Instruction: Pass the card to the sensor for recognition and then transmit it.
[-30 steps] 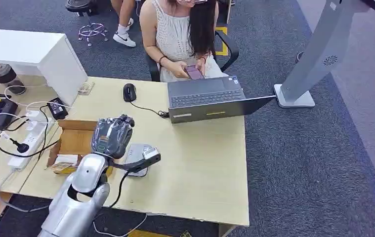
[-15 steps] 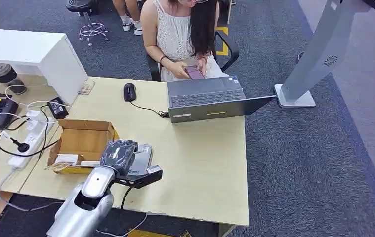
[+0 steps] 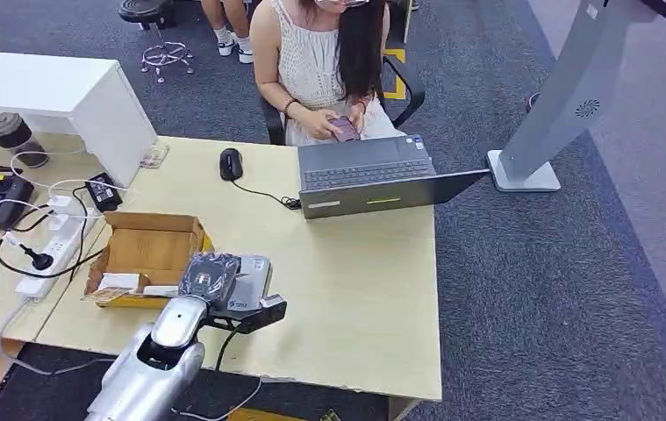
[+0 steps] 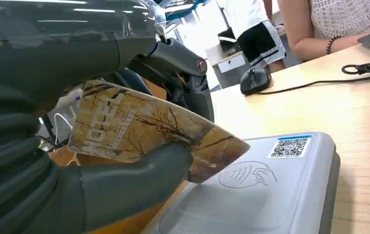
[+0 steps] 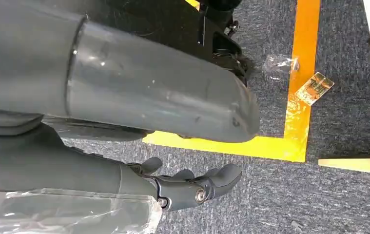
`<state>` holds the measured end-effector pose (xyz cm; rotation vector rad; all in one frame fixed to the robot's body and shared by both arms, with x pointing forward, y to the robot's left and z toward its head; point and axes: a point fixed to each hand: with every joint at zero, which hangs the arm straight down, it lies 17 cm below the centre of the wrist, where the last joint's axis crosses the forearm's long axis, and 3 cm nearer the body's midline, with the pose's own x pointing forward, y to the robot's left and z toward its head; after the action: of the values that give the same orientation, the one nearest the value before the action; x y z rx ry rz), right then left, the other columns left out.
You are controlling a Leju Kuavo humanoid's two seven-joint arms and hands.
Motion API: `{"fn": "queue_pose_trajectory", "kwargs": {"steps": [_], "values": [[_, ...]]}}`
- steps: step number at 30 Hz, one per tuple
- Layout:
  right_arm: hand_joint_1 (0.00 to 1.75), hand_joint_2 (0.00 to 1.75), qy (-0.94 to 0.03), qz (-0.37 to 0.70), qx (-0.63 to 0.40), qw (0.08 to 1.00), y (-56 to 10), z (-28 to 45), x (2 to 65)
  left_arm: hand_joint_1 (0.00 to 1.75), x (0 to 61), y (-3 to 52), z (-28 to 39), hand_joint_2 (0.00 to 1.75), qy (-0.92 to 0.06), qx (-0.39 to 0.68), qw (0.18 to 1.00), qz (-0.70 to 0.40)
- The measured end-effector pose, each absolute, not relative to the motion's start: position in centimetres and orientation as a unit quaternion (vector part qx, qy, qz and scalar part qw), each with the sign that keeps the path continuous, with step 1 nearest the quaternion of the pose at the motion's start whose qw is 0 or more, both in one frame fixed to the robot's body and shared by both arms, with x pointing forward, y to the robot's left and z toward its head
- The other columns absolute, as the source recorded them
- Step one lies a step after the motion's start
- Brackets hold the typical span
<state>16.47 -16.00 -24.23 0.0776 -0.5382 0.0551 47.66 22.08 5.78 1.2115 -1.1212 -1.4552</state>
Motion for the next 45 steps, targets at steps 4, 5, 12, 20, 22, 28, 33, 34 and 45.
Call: {"fn": "queue_pose_trajectory", "kwargs": {"steps": [4,5,12,20,22,28,33,34,45], "values": [[0.00,0.00,-0.266,0.027,0.039,0.963,-16.0,-24.2,16.5,1.75,47.7,22.0,5.7,1.75,-0.454,0.490,0.454,-0.590],[0.00,0.00,-0.266,0.027,0.038,0.963,-16.0,-24.2,16.5,1.75,47.7,22.0,5.7,1.75,-0.454,0.490,0.454,-0.590],[0.00,0.00,-0.265,0.032,0.038,0.963,-16.0,-24.3,16.4,1.75,47.8,22.2,5.5,1.75,-0.448,0.491,0.458,-0.590],[0.00,0.00,-0.267,0.035,0.039,0.962,-15.9,-24.2,16.4,1.75,48.6,22.1,6.8,1.75,-0.470,0.497,0.449,-0.575],[0.00,0.00,-0.269,0.038,0.041,0.962,-15.8,-24.2,16.3,1.75,49.9,23.2,10.3,1.75,-0.493,0.538,0.426,-0.535],[0.00,0.00,-0.267,0.051,0.049,0.961,-15.3,-24.2,16.1,1.75,55.5,29.0,23.9,1.75,-0.506,0.649,0.338,-0.456],[0.00,0.00,-0.265,0.052,0.047,0.962,-15.3,-24.2,16.0,1.75,56.3,30.7,26.4,1.75,-0.503,0.671,0.318,-0.442],[0.00,0.00,-0.265,0.052,0.047,0.962,-15.3,-24.2,16.0,1.75,56.4,31.1,26.6,1.75,-0.501,0.674,0.317,-0.441],[0.00,0.00,-0.265,0.052,0.044,0.962,-15.4,-24.2,16.0,1.75,56.5,31.5,27.1,1.75,-0.504,0.677,0.301,-0.444]]}}
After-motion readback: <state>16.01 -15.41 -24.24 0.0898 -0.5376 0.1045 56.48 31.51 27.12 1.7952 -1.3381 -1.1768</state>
